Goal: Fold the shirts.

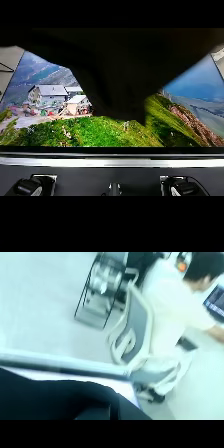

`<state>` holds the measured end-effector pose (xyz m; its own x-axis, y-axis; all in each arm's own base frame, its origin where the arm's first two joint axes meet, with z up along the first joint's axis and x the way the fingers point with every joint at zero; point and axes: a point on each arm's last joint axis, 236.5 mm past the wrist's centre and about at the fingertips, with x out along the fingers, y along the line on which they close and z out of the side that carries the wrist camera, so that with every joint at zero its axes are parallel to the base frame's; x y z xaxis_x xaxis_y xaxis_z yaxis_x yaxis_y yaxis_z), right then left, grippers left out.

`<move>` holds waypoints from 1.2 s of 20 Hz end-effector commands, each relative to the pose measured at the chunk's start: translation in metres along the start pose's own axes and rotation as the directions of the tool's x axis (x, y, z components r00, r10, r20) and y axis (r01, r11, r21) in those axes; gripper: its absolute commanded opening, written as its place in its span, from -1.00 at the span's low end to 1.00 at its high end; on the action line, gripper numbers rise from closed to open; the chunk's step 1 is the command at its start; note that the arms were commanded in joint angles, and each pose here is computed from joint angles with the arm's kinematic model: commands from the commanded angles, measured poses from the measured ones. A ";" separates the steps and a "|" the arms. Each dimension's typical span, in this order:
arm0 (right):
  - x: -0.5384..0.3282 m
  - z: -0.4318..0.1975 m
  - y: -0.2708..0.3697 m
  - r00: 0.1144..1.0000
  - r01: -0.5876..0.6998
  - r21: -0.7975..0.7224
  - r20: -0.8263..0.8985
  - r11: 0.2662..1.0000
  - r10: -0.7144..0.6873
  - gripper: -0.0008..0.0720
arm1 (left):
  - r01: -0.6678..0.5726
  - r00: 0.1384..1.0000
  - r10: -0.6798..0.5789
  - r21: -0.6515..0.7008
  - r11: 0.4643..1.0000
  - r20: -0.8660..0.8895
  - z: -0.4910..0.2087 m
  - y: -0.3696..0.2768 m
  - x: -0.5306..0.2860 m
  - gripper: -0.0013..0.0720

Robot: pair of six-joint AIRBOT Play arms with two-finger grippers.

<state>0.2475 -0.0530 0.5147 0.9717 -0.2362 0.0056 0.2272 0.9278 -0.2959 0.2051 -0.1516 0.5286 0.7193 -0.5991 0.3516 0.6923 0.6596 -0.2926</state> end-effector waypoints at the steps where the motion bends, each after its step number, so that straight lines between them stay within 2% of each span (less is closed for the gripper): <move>1: -0.042 0.023 -0.041 0.992 0.094 0.026 0.082 0.995 -0.096 -0.94 | -0.007 0.999 0.004 0.069 0.998 0.049 0.027 -0.015 -0.018 -0.90; 5: -0.047 0.023 -0.045 0.991 0.108 -0.017 0.087 0.994 -0.106 -0.94 | -0.082 0.996 0.084 0.106 0.991 -0.011 0.011 0.006 -0.015 -0.90; 8: -0.028 0.018 -0.036 0.994 0.099 -0.088 0.051 0.991 -0.095 -0.94 | -0.169 0.964 0.199 0.171 0.971 -0.176 -0.032 0.040 -0.015 -0.90; 10: -0.002 0.004 -0.021 0.997 0.073 -0.118 -0.018 0.990 -0.075 -0.94 | -0.262 0.914 0.302 0.174 0.949 -0.271 -0.064 0.074 -0.017 -0.90; 12: 0.037 -0.029 0.004 0.985 0.021 -0.153 -0.164 0.988 -0.046 -0.94 | -0.337 0.863 0.377 0.170 0.926 -0.337 -0.096 0.106 -0.017 -0.90; 14: 0.093 -0.075 0.042 0.942 -0.058 -0.196 -0.336 0.979 -0.011 -0.93 | -0.404 0.793 0.430 0.154 0.902 -0.432 -0.143 0.141 -0.014 -0.90; 17: 0.180 -0.141 0.121 0.869 -0.193 -0.177 -0.488 0.965 0.084 -0.89 | -0.495 0.654 0.497 0.174 0.851 -0.570 -0.217 0.199 -0.007 -0.90; 21: 0.257 -0.238 0.243 0.736 -0.366 0.030 -0.602 0.930 0.309 -0.89 | -0.603 0.483 0.553 0.201 0.772 -0.678 -0.295 0.287 0.001 -0.90; 24: 0.269 -0.309 0.305 0.590 -0.440 0.157 -0.691 0.884 0.417 -0.89 | -0.730 0.338 0.557 0.163 0.664 -0.758 -0.352 0.346 -0.018 -0.89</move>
<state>0.5320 0.0357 0.2171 0.7353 -0.0911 -0.6716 -0.1429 0.9478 -0.2851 0.4251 -0.0923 0.1759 0.7567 -0.2255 -0.6136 0.0611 0.9589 -0.2771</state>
